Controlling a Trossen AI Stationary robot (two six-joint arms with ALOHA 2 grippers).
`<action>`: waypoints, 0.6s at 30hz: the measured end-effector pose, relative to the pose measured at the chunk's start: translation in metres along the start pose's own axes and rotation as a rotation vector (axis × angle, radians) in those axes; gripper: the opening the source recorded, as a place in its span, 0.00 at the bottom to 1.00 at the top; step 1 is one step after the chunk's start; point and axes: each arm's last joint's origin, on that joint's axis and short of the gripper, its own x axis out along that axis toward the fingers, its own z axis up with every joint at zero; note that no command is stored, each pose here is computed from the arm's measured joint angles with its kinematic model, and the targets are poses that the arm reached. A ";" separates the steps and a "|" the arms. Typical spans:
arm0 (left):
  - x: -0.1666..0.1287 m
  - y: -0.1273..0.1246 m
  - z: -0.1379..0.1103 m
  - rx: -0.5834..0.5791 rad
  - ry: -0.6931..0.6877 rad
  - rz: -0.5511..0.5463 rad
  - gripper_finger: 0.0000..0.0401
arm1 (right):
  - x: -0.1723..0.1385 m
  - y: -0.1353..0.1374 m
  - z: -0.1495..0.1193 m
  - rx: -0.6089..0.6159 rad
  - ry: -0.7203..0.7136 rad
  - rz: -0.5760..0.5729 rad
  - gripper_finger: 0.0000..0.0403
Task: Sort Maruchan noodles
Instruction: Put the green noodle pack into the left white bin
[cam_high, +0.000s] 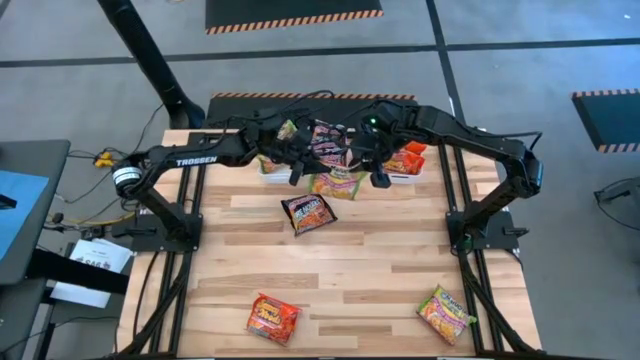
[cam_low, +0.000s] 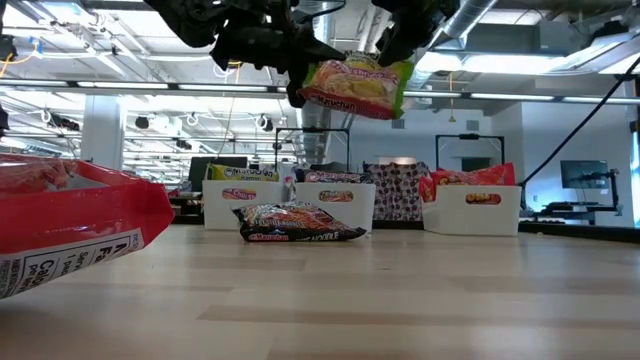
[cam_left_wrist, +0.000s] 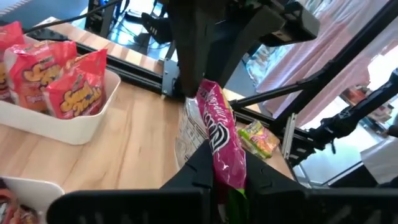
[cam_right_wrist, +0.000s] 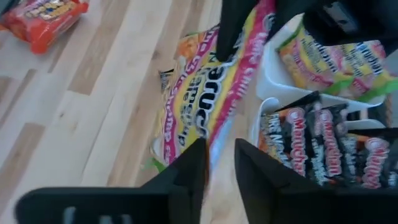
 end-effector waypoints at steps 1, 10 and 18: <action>-0.001 0.001 0.000 0.000 0.006 0.009 0.02 | 0.000 0.000 0.000 -0.001 -0.003 -0.006 0.26; -0.059 0.001 0.015 0.044 0.070 0.162 0.02 | -0.023 -0.008 0.016 0.006 -0.058 -0.119 0.40; -0.116 -0.014 0.022 0.092 0.090 0.355 0.02 | -0.038 -0.017 0.020 0.059 -0.084 -0.183 0.40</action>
